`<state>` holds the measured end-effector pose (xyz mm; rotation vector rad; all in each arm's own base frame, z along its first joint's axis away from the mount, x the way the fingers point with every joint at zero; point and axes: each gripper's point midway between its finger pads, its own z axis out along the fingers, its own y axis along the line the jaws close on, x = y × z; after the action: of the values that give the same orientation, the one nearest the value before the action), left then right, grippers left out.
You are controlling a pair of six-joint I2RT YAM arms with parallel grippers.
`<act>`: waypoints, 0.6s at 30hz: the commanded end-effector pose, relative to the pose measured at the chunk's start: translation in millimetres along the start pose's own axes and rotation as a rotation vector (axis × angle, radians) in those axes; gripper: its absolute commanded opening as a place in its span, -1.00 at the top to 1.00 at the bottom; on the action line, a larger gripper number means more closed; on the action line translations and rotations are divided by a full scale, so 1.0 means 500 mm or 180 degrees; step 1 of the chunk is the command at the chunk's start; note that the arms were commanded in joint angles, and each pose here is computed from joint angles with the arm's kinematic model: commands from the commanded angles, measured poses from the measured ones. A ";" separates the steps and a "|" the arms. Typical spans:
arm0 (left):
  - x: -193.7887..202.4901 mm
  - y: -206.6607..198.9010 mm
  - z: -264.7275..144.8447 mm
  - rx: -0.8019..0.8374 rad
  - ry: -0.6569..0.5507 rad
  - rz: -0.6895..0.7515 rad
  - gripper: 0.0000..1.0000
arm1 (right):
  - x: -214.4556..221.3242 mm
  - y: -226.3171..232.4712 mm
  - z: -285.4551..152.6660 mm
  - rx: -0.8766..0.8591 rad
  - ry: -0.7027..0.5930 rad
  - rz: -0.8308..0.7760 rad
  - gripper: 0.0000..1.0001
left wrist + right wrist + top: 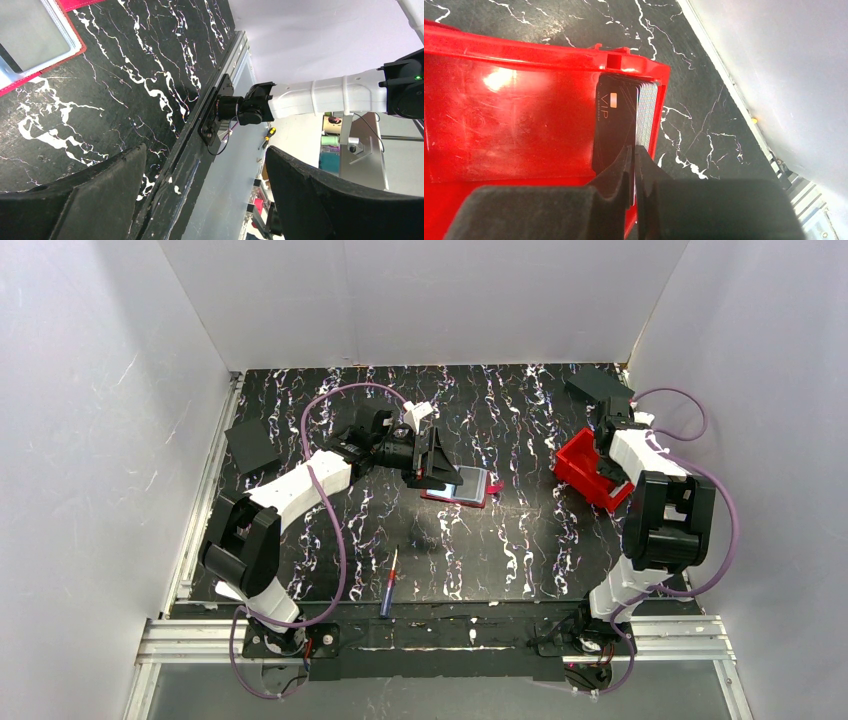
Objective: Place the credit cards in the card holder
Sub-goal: Pick up the credit card from the storage box.
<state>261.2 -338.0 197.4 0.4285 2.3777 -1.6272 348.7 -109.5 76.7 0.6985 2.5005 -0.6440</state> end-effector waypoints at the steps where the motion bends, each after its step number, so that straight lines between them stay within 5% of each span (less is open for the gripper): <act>1: 0.007 -0.004 -0.004 0.0057 0.0045 -0.0003 -0.75 | -0.020 -0.019 -0.015 0.0031 -0.0127 0.0207 0.84; 4: 0.007 -0.004 -0.004 0.0059 0.0045 -0.0001 -0.75 | -0.022 -0.021 -0.016 0.0043 -0.0137 0.0246 0.97; 18: 0.008 -0.002 -0.003 0.0059 0.0057 -0.0023 -0.75 | -0.048 -0.042 -0.054 0.0047 -0.0244 0.0309 0.97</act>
<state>261.2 -338.1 197.4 0.4244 2.3801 -1.6286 345.9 -111.6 87.1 0.7457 2.4623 -0.6281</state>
